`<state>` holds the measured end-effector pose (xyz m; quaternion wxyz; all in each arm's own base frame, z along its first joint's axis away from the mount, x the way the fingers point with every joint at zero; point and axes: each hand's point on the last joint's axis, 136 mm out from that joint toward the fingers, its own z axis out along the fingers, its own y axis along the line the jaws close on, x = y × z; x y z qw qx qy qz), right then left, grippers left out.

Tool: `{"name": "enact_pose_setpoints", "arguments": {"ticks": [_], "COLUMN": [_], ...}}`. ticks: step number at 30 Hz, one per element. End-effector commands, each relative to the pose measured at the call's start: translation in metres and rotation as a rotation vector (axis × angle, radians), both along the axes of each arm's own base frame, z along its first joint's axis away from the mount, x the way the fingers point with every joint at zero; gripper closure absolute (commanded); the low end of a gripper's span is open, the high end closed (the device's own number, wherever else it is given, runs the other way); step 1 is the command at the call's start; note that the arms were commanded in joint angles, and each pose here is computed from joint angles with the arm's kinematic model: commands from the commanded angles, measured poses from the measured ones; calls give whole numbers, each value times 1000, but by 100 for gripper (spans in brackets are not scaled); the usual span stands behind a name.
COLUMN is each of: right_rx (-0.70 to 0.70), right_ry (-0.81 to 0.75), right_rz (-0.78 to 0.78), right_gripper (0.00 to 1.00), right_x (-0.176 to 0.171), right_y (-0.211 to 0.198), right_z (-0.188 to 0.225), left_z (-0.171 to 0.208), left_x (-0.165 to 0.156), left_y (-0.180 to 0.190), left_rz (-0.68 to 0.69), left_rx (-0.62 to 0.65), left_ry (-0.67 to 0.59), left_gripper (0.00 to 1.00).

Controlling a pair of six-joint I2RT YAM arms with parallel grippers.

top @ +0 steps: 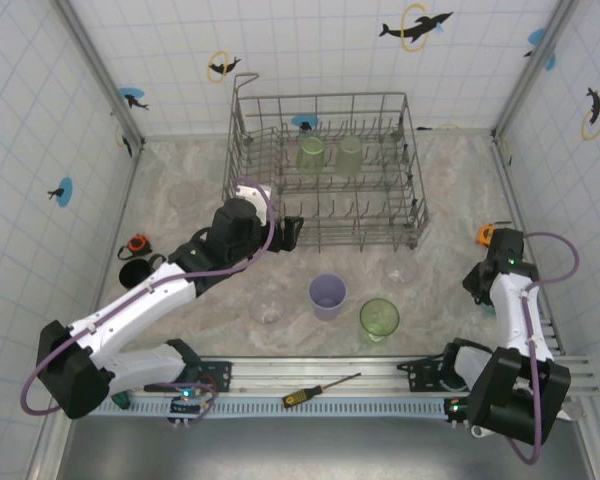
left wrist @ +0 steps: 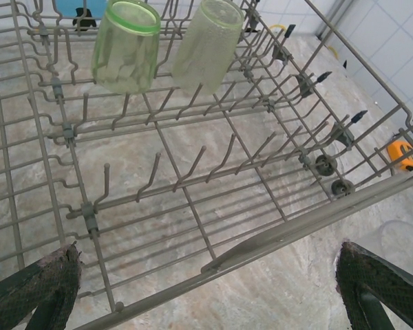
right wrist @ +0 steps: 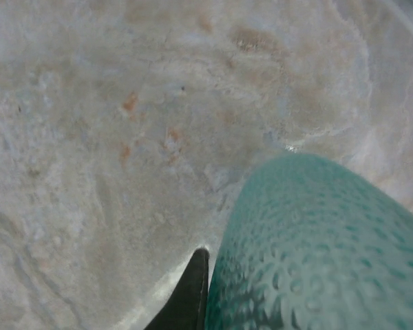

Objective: Load the cups into the dish rack

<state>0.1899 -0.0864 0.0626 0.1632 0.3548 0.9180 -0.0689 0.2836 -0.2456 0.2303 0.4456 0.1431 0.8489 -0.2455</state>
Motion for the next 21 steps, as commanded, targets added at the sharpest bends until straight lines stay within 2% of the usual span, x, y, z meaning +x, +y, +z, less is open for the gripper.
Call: {"name": "enact_pose_setpoints", "arguments": {"ticks": [1,7,13,18,21], "right_rx": [32,31,83,76,90], "right_ry": [14,-54,-223,-281,-325], "right_rz": [1,29,104,135,175], "right_gripper": [100,100,100,100,100], "right_x": [-1,11,46,66,83], "right_y": [4,5,18,19,24], "right_z": [-7,15,63,96,112], "left_z": [-5,-5,-4,1,16], "left_x": [2,6,7,8,13], "left_y": [3,2,2,4,-2], "left_rz": [21,29,44,58,34], "left_rx": [6,11,-1,-11,-3], "left_ry": [15,19,28,20,-22], "left_gripper": [2,2,2,2,3]}}
